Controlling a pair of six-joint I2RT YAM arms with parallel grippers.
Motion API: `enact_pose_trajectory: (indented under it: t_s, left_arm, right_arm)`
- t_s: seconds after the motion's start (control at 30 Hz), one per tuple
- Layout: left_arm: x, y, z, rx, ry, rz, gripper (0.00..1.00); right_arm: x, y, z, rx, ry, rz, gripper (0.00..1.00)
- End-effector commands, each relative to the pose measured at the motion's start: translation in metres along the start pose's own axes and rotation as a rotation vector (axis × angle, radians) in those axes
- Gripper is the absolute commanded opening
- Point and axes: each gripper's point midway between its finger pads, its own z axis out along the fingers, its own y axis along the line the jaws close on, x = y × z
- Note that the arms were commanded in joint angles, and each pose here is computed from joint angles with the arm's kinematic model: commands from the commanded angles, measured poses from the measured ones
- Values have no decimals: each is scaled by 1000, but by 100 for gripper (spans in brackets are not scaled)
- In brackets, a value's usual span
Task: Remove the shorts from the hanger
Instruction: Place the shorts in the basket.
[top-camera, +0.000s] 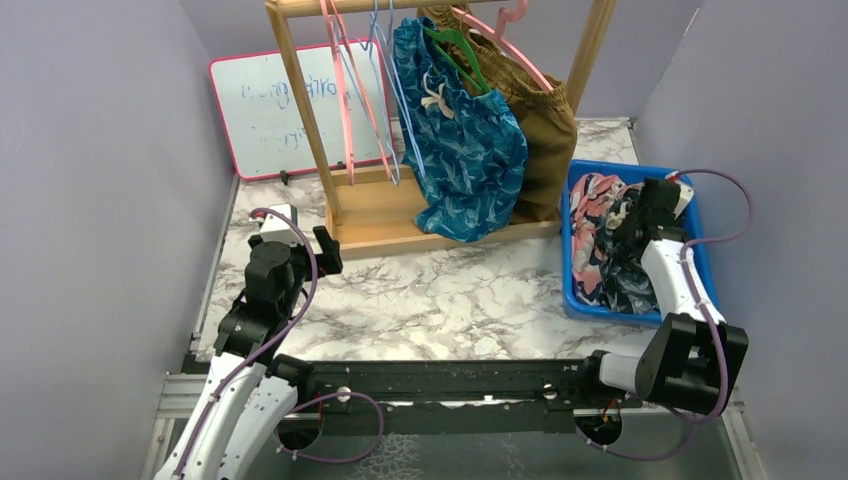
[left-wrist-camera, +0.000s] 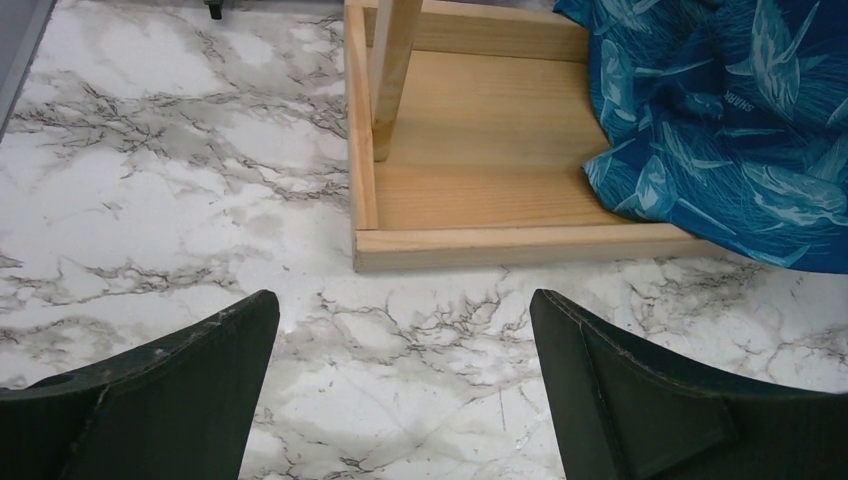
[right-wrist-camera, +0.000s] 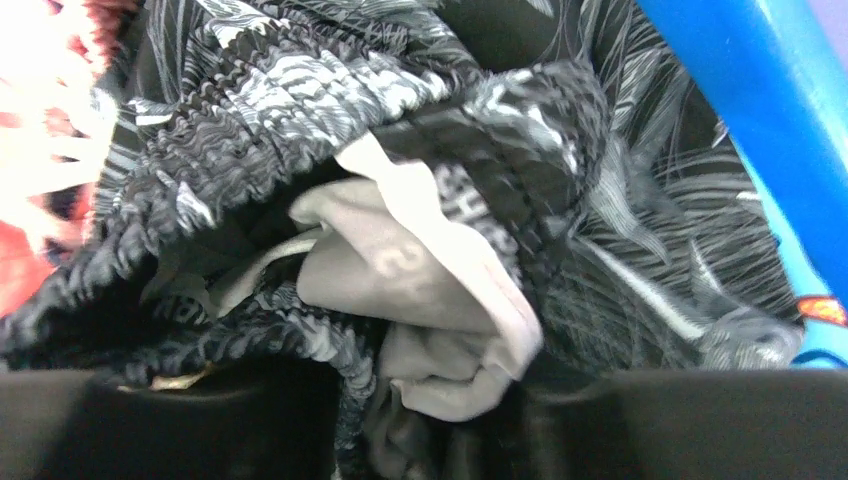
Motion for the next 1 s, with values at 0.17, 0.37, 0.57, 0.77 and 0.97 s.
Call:
enact_pose_trajectory:
  t_s: [0.17, 0.37, 0.57, 0.77, 0.97]
  left_arm:
    - [0, -6, 5, 31, 2, 9, 99]
    - [0, -6, 4, 32, -1, 8, 99]
    - [-1, -5, 3, 32, -6, 7, 99]
    - [-4, -4, 0, 30, -23, 4, 99]
    - [-3, -4, -1, 28, -22, 4, 99]
  right_arm:
    - [-72, 14, -84, -179, -202, 43, 67]
    - [-97, 22, -123, -283, -293, 44, 66]
    - [-69, 38, -86, -322, -235, 99, 49]
    - [36, 34, 17, -142, 98, 147, 42]
    - [28, 36, 14, -149, 100, 138, 44]
